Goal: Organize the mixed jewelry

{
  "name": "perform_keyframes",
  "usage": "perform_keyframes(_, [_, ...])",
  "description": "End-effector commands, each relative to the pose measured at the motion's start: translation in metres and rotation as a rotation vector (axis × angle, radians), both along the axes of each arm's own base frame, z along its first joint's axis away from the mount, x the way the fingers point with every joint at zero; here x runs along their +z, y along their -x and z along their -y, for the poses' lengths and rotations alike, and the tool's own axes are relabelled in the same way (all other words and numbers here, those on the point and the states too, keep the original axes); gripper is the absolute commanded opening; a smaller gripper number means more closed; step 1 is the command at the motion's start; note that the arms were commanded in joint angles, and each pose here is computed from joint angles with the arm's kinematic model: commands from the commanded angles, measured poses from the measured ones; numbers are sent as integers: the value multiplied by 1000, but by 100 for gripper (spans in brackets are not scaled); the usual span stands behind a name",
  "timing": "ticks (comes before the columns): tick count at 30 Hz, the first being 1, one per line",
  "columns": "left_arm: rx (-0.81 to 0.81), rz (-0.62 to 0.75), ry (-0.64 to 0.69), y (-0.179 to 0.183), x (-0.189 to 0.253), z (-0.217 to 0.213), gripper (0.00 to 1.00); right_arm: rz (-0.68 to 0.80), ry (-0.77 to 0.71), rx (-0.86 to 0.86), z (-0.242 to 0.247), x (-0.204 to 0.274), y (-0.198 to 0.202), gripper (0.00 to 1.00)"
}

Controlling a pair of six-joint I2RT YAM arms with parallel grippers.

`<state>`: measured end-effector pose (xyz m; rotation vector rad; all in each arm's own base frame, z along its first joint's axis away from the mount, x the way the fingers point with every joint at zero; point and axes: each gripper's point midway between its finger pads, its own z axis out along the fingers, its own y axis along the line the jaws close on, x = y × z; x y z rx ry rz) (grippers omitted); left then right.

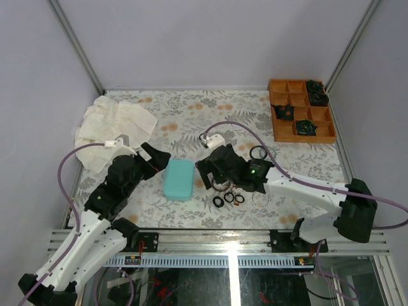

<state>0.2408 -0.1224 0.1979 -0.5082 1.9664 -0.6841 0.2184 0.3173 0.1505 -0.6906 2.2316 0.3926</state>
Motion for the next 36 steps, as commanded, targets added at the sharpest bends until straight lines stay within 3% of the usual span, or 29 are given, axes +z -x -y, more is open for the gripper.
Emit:
perform_keyframes(1, [-23, 44, -1, 14, 30, -5, 100, 76, -4, -164, 45, 17, -3, 99])
perform_keyframes(15, [-1, 53, 2, 41, 48, -23, 100, 202, -43, -510, 190, 45, 29, 99])
perform_keyframes(21, [5, 49, -3, 44, 43, -26, 100, 235, -161, -499, 195, 58, 34, 99])
perform_keyframes(36, [16, 39, -3, 42, 36, -26, 100, 235, -107, -499, 193, 51, 30, 100])
